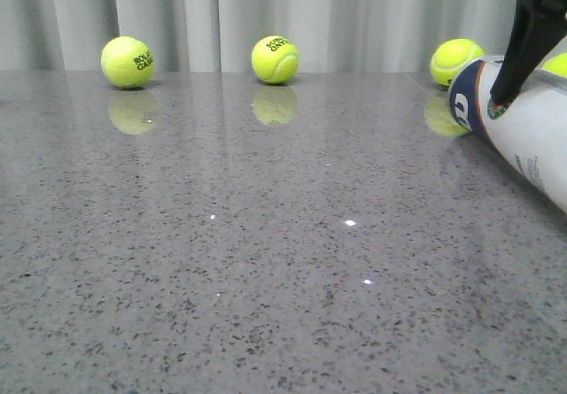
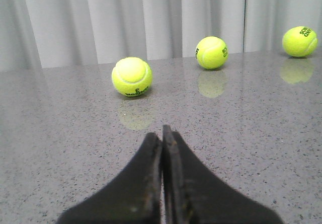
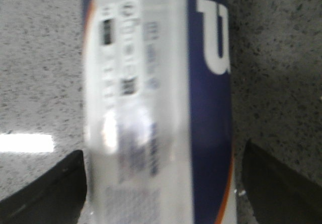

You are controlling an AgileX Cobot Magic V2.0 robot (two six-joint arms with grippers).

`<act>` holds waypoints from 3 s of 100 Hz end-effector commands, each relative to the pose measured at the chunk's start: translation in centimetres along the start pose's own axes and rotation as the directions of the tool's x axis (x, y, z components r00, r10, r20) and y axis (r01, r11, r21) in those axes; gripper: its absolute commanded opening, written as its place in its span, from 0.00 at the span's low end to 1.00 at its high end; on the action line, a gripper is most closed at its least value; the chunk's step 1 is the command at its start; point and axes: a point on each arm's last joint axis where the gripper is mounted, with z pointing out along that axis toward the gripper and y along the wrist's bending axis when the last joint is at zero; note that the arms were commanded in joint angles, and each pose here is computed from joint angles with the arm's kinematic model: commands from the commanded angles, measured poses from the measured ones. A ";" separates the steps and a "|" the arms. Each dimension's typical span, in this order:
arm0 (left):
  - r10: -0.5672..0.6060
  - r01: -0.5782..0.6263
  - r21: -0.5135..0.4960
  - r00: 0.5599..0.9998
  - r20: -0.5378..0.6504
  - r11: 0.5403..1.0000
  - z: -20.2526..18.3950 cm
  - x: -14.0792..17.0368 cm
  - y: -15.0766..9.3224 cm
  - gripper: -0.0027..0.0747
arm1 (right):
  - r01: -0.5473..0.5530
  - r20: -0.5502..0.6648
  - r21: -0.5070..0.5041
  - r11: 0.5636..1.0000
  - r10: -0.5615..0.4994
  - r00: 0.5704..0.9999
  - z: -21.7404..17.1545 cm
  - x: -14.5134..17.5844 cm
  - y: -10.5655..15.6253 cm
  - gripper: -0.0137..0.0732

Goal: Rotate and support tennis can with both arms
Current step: 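Grasp the white-and-blue Wilson can with the right gripper and drag it toward the table center, then release the can on its side and raise the right gripper away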

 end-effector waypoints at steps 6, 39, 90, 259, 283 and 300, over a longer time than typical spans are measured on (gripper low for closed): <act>-0.011 0.012 -0.012 0.998 0.067 1.000 -0.1 0.6 0.0 0.01 | 0.007 0.038 -0.024 1.000 -0.006 0.999 0.0 -1.3 0.4 0.85; -0.011 0.012 -0.012 0.998 0.067 1.000 -0.1 0.6 0.0 0.01 | 0.216 0.031 -0.049 0.975 -0.215 0.976 -1.5 -2.1 2.2 0.33; -0.011 0.012 -0.012 0.998 0.067 1.000 -0.1 0.6 0.0 0.01 | 0.987 0.234 0.037 -0.157 -0.959 -0.161 -1.3 0.6 14.0 0.32; -0.011 0.012 -0.012 0.998 0.067 1.000 -0.1 0.6 0.0 0.01 | 0.918 0.345 -0.118 0.378 -0.852 0.395 -10.2 4.3 14.3 0.09; -0.011 0.012 -0.012 0.998 0.067 1.000 -0.1 0.6 0.0 0.01 | 0.573 0.323 -0.250 0.781 -0.491 0.809 -12.5 5.5 13.2 0.09; -0.011 0.012 -0.012 0.998 0.067 1.000 -0.1 0.6 0.0 0.01 | 0.547 0.438 -0.229 0.805 -0.417 0.797 -12.9 7.8 10.9 0.09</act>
